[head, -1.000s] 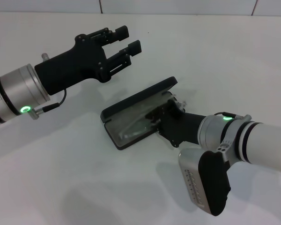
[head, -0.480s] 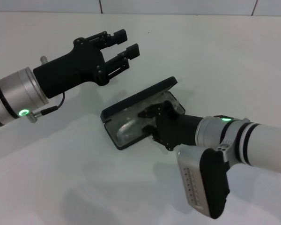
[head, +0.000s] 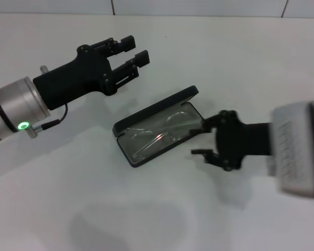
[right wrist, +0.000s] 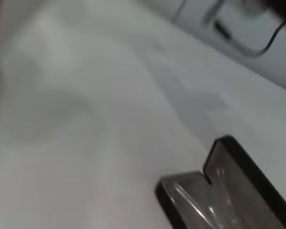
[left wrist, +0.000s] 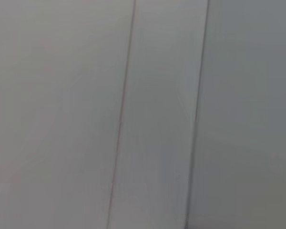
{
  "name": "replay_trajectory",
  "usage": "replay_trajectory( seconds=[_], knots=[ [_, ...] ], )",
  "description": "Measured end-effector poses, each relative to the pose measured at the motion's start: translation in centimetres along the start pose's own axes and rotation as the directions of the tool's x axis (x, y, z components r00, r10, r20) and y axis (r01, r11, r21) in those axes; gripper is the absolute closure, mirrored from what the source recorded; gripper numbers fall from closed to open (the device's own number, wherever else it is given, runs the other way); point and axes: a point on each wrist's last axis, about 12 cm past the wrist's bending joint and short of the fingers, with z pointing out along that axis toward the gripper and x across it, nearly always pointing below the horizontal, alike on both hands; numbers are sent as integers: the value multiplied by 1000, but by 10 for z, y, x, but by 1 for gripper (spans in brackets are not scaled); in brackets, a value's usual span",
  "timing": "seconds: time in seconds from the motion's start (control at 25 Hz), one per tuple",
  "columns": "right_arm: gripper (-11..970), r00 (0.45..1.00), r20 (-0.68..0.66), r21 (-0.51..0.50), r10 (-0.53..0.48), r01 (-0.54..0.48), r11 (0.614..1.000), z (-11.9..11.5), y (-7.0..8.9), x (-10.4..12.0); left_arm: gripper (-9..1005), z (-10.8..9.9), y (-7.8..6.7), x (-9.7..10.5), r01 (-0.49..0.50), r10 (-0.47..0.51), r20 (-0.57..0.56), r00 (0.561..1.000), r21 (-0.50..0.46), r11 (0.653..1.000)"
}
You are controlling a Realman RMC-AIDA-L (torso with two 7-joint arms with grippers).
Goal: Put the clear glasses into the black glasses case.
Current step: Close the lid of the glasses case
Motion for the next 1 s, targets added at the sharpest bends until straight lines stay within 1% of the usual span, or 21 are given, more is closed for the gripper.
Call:
replay_trajectory(
  seconds=[0.08,0.12,0.2,0.28,0.36,0.44,0.6,0.8,1.0],
  knots=[
    [615,992,77,-52,105,-101,994,-23,-3,11,493,7,7,2,13,-15,-41,999,-52,999],
    [611,979,130,-84,160,-150,985,-36,-3,17,493,7,7,2,13,-15,-41,999,-52,999],
    [604,947,221,-116,232,-210,971,-58,-4,27,493,14,11,5,16,-22,-80,997,-69,998],
    [597,905,307,-127,295,-268,955,-80,-3,40,493,23,15,8,17,-28,-146,989,-77,997],
    [590,865,369,-120,339,-318,941,-95,0,51,492,32,18,12,18,-35,-226,974,-79,997],
    [583,836,405,-99,372,-364,926,-105,6,61,492,40,18,16,20,-39,-280,959,-70,997],
    [569,818,411,-77,402,-408,910,-111,13,69,492,50,11,22,11,-13,-348,938,-10,1000],
    [552,811,411,-81,417,-423,903,-112,18,71,493,55,-1,31,-6,39,-411,911,81,997],
    [534,813,413,-78,410,-417,906,-112,18,71,493,54,-5,36,-5,50,-436,899,104,995]
  ],
)
